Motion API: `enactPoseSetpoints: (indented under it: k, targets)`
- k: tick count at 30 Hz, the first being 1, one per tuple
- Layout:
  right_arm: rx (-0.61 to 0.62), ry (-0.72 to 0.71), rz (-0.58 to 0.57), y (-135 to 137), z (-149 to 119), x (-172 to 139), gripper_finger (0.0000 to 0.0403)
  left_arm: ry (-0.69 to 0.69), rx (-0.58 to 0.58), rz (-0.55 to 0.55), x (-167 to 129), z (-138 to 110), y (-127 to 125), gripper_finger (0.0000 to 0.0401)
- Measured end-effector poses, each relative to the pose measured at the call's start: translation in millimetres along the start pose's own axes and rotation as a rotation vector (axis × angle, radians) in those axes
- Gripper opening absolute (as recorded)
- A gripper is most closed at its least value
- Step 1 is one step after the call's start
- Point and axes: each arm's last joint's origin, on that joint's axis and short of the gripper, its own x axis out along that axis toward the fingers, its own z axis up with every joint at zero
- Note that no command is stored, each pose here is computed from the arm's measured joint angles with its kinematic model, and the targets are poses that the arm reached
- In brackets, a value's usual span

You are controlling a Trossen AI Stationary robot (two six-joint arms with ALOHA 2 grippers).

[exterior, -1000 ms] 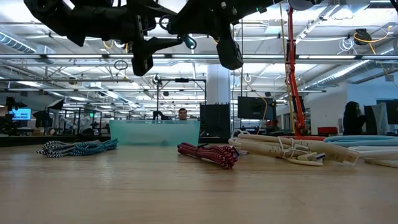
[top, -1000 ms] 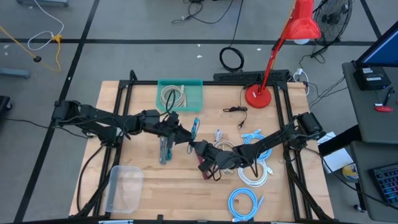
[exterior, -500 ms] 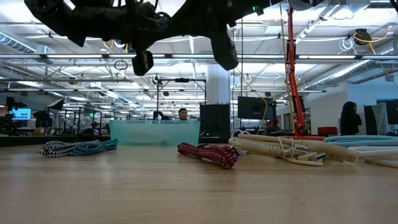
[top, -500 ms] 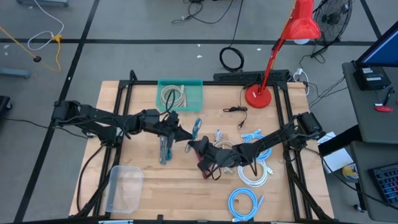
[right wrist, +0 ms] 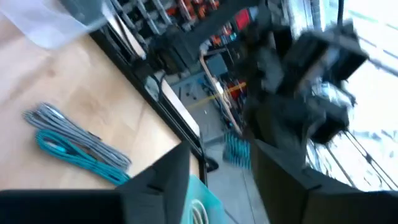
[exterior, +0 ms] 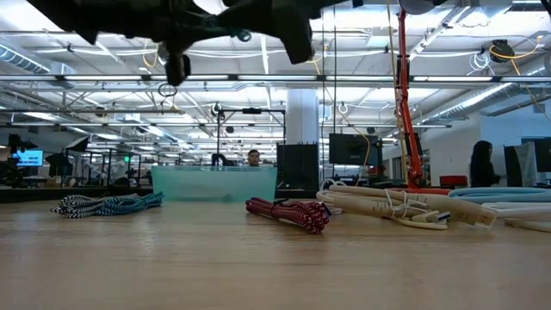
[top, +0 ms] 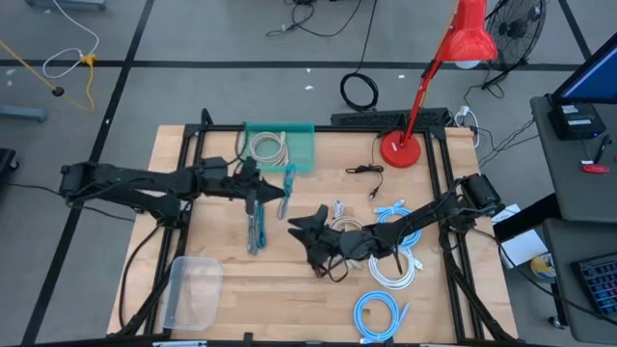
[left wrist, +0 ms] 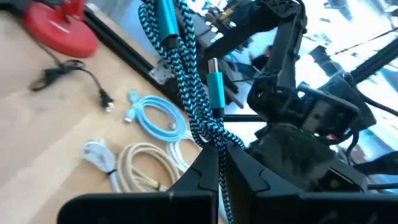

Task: Pick & Place USB Port
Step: Put the right blue black charger cable into the transparent bin

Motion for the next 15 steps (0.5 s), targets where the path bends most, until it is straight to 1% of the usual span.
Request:
enactPoseSetpoints:
  k: [4,9,12,15]
  targets:
    - [-0.002,0.091,-0.082,-4.2,-1.6,-0.1,0.0215,0.01,-0.01,0.09,-22.8,-2.3,-8.0,0.0007]
    - [-0.012,0.286,-0.263,-21.7,-12.5,5.6,0.0246,0.078,-0.079,0.217,-40.1,-25.4,-21.1,0.0006]
    - [-0.031,0.352,-0.294,-27.1,-20.4,10.4,0.0254,0.103,-0.134,0.266,-44.8,-44.4,-33.1,0.0006]
    - [-0.031,0.376,-0.307,-30.7,-26.9,14.8,0.0255,0.123,-0.195,0.315,-50.9,-65.6,-44.8,0.0006]
